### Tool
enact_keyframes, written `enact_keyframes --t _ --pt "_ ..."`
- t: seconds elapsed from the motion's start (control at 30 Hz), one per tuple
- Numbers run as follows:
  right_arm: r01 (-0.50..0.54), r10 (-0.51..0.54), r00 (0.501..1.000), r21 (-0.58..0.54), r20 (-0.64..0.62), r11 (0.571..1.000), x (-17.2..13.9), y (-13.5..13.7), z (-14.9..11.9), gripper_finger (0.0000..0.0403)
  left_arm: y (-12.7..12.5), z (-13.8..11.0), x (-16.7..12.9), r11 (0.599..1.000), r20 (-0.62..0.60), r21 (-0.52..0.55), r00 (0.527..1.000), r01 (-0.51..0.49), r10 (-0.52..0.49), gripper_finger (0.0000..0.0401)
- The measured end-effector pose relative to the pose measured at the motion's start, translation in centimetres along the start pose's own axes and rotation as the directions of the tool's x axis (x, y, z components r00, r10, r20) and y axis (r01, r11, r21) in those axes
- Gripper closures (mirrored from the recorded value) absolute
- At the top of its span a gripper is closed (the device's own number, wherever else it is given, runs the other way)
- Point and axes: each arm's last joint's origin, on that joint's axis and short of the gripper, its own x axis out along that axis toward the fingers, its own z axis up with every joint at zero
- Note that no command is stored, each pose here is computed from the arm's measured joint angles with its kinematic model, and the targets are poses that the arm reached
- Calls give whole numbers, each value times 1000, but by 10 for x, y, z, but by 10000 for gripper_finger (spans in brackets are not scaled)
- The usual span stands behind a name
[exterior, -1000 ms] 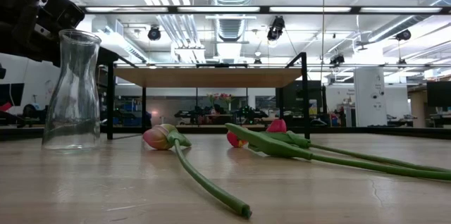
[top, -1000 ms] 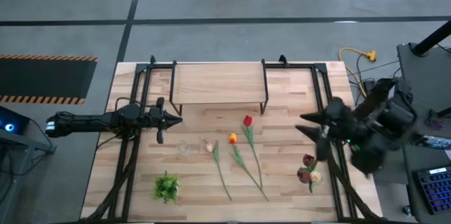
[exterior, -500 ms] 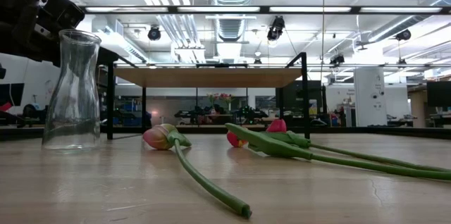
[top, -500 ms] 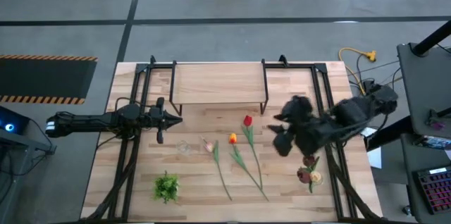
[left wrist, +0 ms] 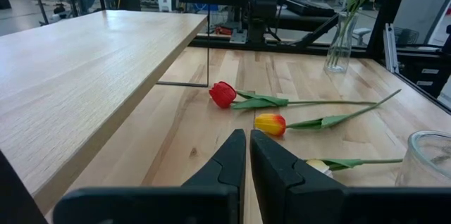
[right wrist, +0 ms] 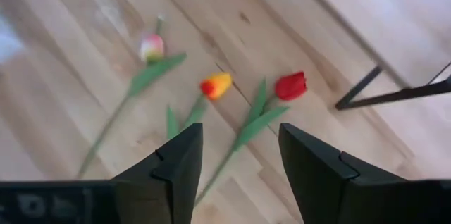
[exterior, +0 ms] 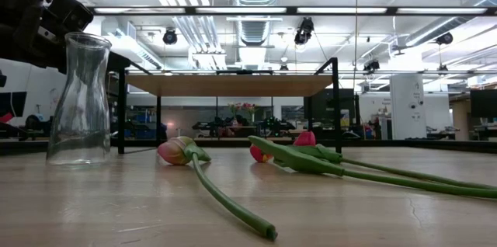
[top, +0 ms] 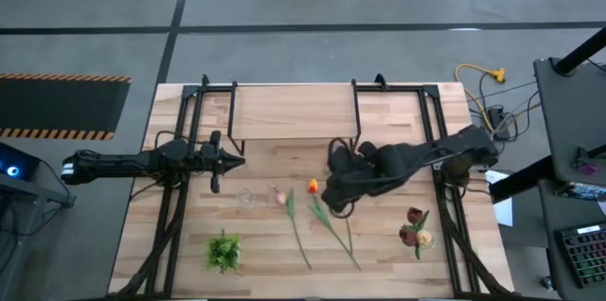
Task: Pick and place flowers into a vace then onto a shelf
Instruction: Put the red flower into the left transparent flower vase
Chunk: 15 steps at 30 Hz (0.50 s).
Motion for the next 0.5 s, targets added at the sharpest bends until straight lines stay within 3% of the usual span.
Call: enact_keyframes --t 0.5 --pt "115 -144 940 -109 -309 987 99 34 -18 225 0 0 0 1000 0 0 1000 0 0 396"
